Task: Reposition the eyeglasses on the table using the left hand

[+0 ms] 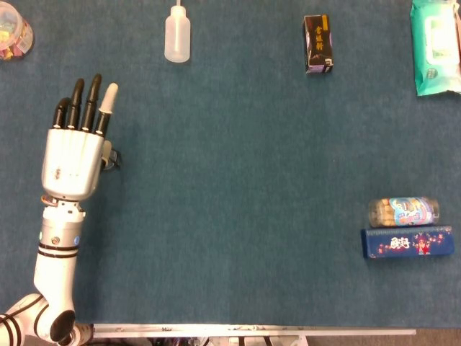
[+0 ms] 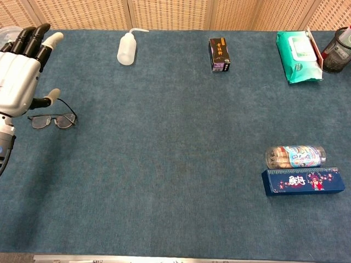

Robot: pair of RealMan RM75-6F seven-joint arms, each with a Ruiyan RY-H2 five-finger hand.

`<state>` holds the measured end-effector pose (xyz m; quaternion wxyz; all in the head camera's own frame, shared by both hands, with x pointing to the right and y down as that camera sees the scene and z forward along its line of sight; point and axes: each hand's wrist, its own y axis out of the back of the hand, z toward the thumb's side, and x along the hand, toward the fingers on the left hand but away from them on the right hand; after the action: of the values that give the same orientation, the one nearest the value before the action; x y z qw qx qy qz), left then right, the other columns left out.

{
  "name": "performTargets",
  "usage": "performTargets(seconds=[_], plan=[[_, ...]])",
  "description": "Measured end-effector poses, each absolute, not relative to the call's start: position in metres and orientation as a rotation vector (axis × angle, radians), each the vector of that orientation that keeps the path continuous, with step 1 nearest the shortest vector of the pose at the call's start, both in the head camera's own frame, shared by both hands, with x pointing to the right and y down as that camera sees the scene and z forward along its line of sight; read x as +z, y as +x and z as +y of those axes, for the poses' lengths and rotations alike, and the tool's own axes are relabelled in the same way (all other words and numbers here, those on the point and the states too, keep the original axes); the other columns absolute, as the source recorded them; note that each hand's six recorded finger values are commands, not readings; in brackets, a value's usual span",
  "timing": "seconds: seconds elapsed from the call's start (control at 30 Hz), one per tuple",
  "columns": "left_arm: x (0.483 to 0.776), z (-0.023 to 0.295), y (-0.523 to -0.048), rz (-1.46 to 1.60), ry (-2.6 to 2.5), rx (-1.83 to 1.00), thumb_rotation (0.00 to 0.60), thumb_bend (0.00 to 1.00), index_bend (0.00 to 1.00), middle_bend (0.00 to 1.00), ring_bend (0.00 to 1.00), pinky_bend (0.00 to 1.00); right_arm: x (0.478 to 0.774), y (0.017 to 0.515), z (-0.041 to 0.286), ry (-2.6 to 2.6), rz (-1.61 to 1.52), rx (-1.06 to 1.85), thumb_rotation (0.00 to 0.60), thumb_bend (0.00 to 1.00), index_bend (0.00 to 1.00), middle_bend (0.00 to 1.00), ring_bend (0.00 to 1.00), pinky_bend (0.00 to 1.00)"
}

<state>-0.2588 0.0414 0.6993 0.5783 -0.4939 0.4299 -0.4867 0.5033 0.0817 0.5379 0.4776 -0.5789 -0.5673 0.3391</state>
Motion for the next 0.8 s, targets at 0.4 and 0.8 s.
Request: performTargets(seconds=[0.4, 0.8], plan=[[0.711, 0.036, -0.276, 1.008, -1.13, -1.221, 0.6, 0.25, 0.06, 0.0, 0.04, 0.23, 0.539, 0.502, 0.082, -1.415, -1.382, 0.83, 0.6, 0.31, 0.6, 0.57, 0.51, 0.52], [0.719, 0.034, -0.291, 1.011, -1.099, -1.306, 0.6, 0.25, 0.06, 0.0, 0.04, 0.23, 0.538, 0.502, 0.082, -1.414, -1.383, 0.828, 0.6, 0.31, 0.6, 0.57, 0.51, 0.52]])
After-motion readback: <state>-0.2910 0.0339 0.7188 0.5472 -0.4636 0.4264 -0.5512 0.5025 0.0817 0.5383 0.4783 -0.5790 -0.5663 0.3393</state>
